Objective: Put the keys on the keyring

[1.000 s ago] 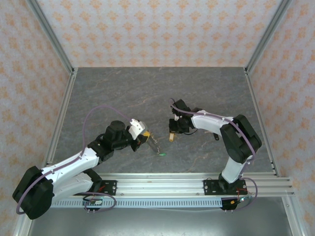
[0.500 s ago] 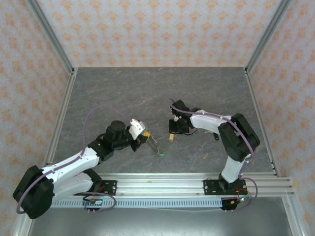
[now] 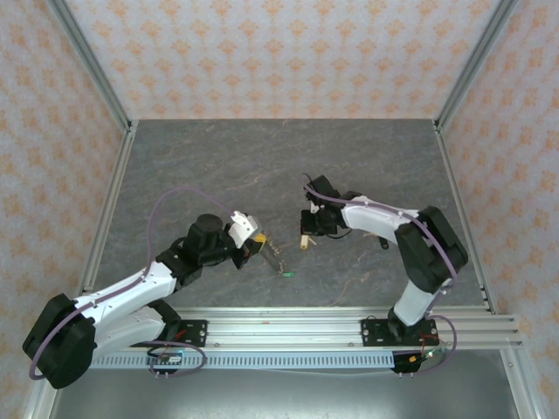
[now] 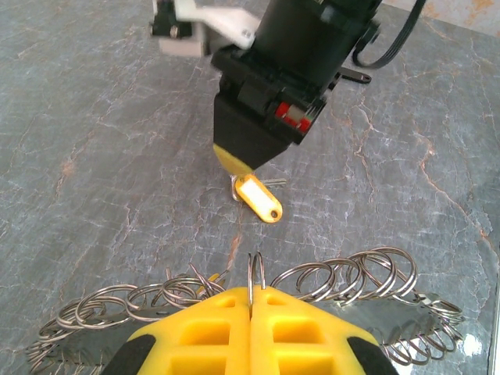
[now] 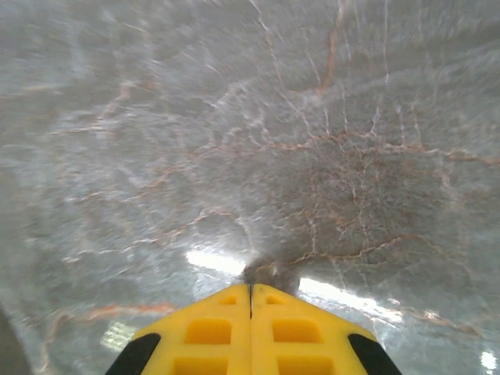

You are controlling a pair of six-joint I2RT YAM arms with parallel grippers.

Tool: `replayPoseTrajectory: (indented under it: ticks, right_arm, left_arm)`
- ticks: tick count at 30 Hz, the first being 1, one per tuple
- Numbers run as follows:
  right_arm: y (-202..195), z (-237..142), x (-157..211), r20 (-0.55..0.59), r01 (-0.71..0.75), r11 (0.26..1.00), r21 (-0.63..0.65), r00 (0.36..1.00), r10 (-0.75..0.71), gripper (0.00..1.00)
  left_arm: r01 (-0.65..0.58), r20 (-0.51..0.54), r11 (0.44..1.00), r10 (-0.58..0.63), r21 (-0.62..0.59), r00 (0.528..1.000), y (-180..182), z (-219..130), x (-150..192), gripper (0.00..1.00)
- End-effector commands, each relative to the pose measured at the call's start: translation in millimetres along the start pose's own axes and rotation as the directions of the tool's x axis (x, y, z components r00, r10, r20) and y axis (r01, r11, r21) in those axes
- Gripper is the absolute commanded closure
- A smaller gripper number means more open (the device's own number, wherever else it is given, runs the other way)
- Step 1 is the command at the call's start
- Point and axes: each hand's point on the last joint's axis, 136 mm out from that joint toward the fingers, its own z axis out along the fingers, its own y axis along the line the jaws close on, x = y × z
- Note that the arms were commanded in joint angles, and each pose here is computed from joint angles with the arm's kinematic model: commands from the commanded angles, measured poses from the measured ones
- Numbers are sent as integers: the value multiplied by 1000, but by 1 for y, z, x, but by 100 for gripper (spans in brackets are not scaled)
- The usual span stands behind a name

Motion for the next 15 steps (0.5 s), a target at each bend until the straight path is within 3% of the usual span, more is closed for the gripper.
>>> replayPoseTrajectory:
  ticks: [1, 4, 8, 15]
  right_arm:
    - [23, -43, -17, 189, 119, 988, -96, 977, -99, 98]
    - [40, -72, -15, 354, 247, 947, -207, 921, -163, 98]
    - [56, -116, -1, 588, 453, 847, -277, 777, -223, 100]
    - [70, -155, 44, 756, 752, 640, -161, 510, -410, 100]
  left_arm:
    - [-42, 92, 999, 42, -2, 995, -3, -8, -31, 100]
    - [-48, 124, 999, 48, 0, 991, -5, -14, -39, 100]
    - [-60, 164, 998, 57, 13, 985, -11, -22, -50, 100]
    - [-109, 207, 992, 93, 66, 974, -26, -32, -62, 100]
